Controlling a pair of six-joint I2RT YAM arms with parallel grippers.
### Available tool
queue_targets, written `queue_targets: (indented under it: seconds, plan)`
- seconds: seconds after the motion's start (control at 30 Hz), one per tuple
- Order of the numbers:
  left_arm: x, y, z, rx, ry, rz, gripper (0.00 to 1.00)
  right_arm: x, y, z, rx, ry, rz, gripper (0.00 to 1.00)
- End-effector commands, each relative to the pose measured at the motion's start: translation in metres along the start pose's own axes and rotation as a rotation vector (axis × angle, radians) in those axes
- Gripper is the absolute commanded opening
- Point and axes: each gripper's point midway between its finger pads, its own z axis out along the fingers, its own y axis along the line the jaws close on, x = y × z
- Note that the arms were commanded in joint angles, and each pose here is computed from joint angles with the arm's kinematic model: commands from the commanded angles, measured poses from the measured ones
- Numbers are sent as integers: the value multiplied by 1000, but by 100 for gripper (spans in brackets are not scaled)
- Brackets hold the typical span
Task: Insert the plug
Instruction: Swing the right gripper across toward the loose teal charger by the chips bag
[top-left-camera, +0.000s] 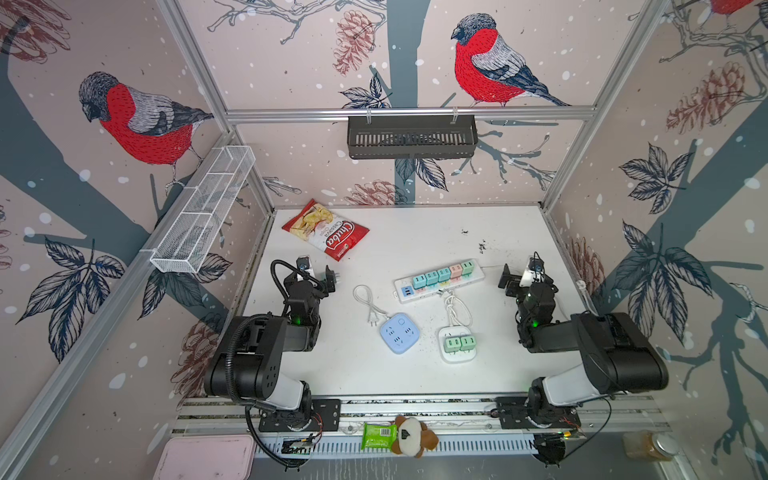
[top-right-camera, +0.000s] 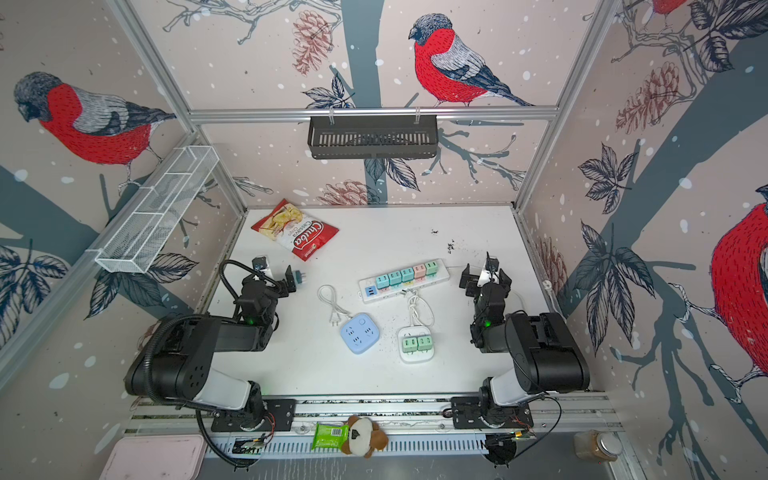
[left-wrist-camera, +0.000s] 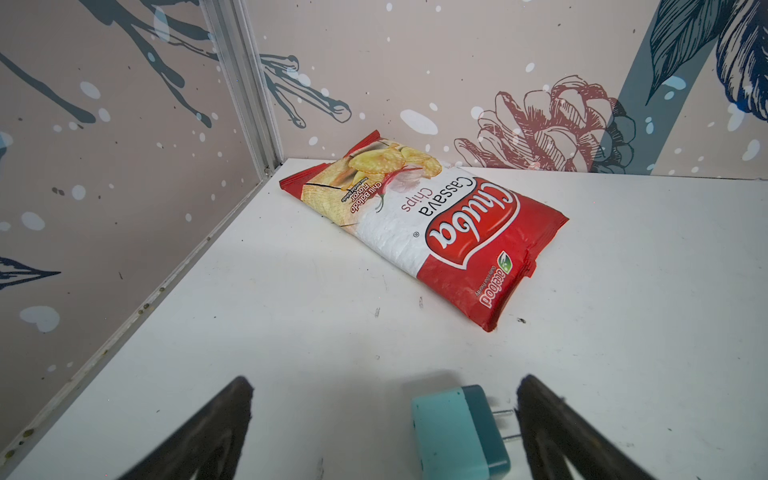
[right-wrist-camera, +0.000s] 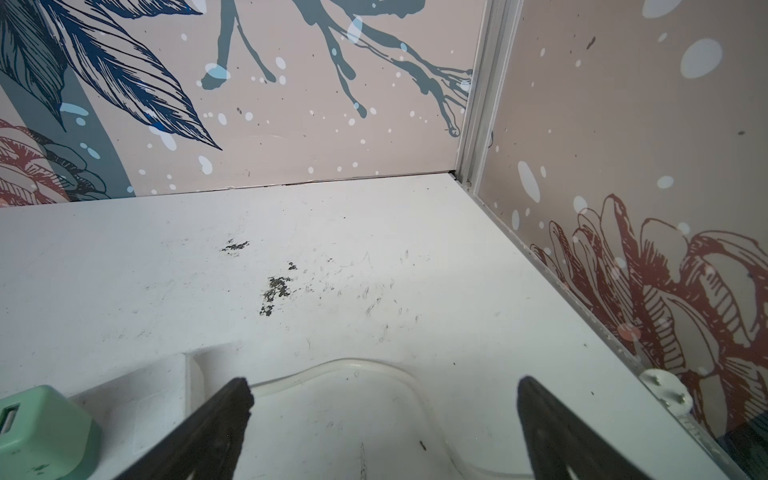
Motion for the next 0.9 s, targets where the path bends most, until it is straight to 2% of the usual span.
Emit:
queue_targets:
  seconds: [0.0,0.07,0.13,0.2,0.23,0.33,0.5,0.57,0.63,0.7,0.73,0.8,0.87]
  plan:
    - [-10,2,-1,-8,-39,-10,98,-4,1,1,-3,-13,11,100]
    - [-11,9,-3,-55,-46,-31,98,-6,1,-1,-3,-25,9,100]
    - [-13,27,-7,-173,-56,-73,98,-10,0,-6,22,-44,2,100]
    - [-13,29,-6,-189,-54,-81,98,-27,-8,-10,83,-85,6,100]
    - [-13,30,-5,-194,-48,-80,98,-33,-13,-7,134,-46,11,100]
    - [-14,30,-5,-192,-52,-81,98,-58,-7,5,110,6,38,100]
    - [-14,29,-7,-193,-59,-77,98,-84,22,23,-21,10,233,100]
    - [-16,28,-10,-194,-69,-71,98,-95,32,35,-50,48,399,100]
    - [-17,25,-14,-187,-84,-61,98,-114,58,46,-178,72,387,100]
    - [-40,13,-21,-148,-157,33,98,-130,80,53,-291,80,415,100]
    - [-50,5,-24,-165,-137,72,99,-138,93,52,-378,67,422,100]
    - [-66,5,-21,-170,-76,-3,99,-152,117,45,-521,31,411,100]
    - [-69,24,-20,-221,-36,-108,98,-160,147,44,-576,18,342,100]
